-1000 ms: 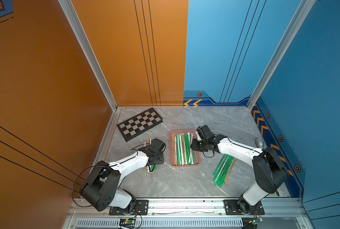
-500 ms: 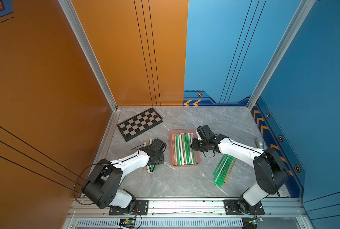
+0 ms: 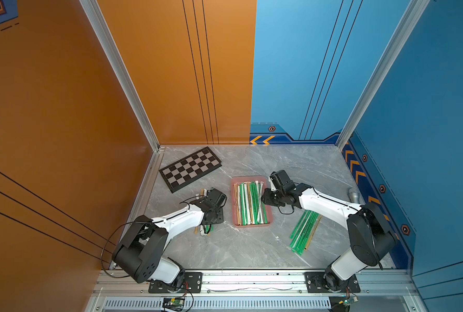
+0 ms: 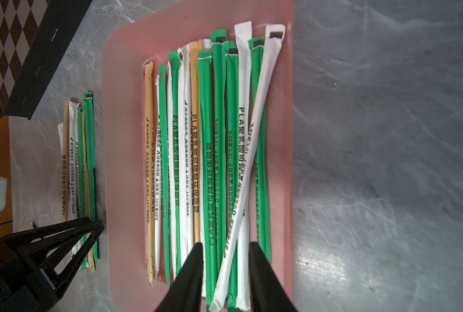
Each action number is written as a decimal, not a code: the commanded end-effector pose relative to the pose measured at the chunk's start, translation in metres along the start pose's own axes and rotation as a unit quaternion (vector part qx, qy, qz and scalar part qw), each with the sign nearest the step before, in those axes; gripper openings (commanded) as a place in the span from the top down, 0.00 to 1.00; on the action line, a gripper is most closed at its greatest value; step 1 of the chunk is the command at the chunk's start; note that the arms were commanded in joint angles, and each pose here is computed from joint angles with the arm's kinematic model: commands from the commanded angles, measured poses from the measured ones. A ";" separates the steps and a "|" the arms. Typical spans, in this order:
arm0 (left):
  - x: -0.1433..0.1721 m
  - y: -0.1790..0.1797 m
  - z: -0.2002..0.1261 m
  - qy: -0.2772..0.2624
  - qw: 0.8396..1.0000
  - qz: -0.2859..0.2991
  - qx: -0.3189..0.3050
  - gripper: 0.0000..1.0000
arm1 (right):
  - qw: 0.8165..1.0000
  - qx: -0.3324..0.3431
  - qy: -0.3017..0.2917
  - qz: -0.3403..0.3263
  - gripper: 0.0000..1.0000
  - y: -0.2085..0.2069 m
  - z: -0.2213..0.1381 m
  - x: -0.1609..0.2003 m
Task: Put the straws into the storage box
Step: Pick up the straw from the center of the board.
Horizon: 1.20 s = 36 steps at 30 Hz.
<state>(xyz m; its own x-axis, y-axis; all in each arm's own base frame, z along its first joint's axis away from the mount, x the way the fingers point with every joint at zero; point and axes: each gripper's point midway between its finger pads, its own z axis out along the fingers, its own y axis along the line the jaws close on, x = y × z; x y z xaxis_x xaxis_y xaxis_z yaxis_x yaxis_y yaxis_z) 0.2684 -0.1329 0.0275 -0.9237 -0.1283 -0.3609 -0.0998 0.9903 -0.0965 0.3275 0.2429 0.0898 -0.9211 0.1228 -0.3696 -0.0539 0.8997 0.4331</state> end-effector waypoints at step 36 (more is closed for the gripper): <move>0.006 0.016 0.005 0.011 0.999 -0.003 -0.034 0.61 | 1.000 0.001 -0.007 0.010 0.68 -0.004 -0.001 0.000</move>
<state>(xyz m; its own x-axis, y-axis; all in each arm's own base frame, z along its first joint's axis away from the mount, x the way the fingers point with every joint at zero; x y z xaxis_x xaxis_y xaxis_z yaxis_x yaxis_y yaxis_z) 0.2698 -0.1290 0.0277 -0.9206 -0.1351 -0.3664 -0.1105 0.9900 -0.0874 0.3271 0.2426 0.0881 -0.9208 0.1254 -0.3692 -0.0518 0.8991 0.4346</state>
